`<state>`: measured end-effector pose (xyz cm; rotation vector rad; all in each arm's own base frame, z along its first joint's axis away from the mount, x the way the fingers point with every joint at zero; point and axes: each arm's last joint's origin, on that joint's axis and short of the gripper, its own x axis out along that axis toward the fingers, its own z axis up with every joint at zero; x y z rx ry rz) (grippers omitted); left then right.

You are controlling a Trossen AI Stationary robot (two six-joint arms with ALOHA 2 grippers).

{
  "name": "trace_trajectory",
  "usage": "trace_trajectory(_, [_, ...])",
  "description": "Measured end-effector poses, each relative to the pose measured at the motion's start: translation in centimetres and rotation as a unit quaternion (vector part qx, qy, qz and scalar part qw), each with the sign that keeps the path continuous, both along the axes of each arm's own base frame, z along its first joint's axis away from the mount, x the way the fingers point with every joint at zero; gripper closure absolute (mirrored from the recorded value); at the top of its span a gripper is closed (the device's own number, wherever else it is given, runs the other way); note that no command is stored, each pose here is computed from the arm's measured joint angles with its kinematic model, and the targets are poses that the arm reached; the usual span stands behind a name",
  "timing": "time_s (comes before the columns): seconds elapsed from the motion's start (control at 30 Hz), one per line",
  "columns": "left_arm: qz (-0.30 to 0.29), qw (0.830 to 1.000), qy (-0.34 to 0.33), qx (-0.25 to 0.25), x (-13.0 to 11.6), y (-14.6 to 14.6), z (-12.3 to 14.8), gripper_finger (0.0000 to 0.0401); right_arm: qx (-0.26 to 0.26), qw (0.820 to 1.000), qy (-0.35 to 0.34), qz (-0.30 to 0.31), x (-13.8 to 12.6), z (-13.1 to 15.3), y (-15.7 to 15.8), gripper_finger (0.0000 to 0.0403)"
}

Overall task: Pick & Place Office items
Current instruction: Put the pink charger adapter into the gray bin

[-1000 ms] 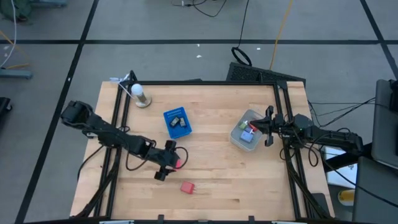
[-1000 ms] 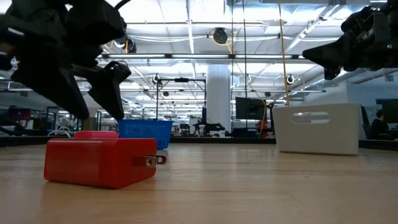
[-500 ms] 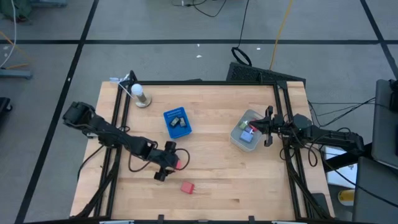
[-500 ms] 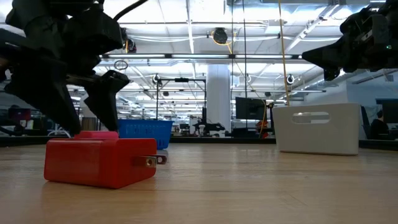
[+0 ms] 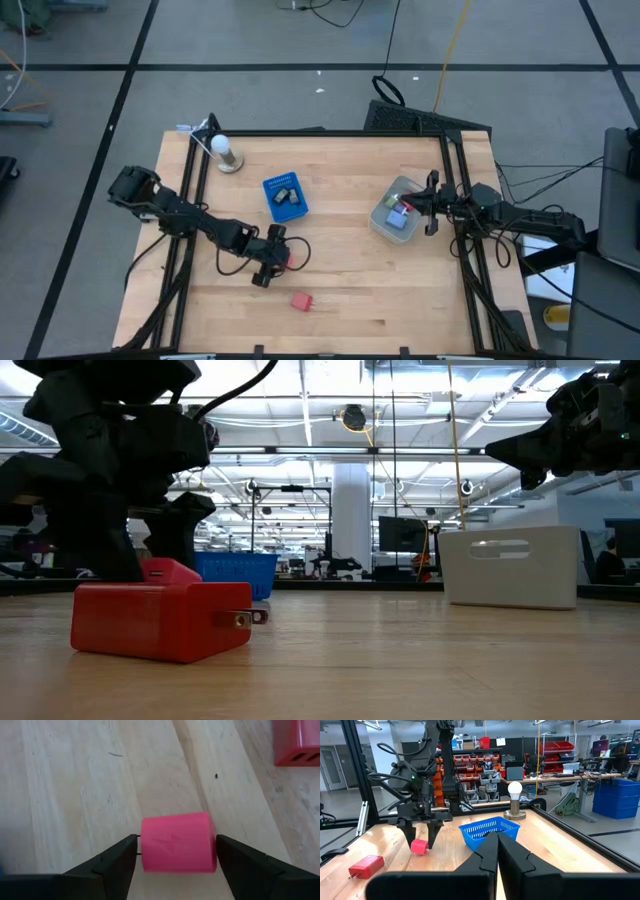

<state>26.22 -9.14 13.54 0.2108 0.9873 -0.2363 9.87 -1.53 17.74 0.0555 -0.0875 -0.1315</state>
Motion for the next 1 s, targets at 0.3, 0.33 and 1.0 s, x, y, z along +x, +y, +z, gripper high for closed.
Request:
trace_trajectory(0.3, [-0.004, 1.000, -0.002, 0.000, 0.1, 0.1, 0.1, 0.0205, 0.000, 1.000, 0.000, 0.000, 0.0, 0.0, 0.0, 0.0399])
trace_trajectory(0.33, [-0.007, 1.000, -0.003, 0.002, 0.1, 0.1, 0.1, 0.0214, 0.001, 1.000, 0.000, 0.000, 0.0, 0.0, 0.0, 0.0399])
trace_trajectory(1.0, [-0.017, 0.992, -0.119, 0.046, -2.3, 1.2, 6.7, 0.0224, 0.002, 1.000, 0.002, 0.000, 0.0, 0.0, 0.0, 0.0399])
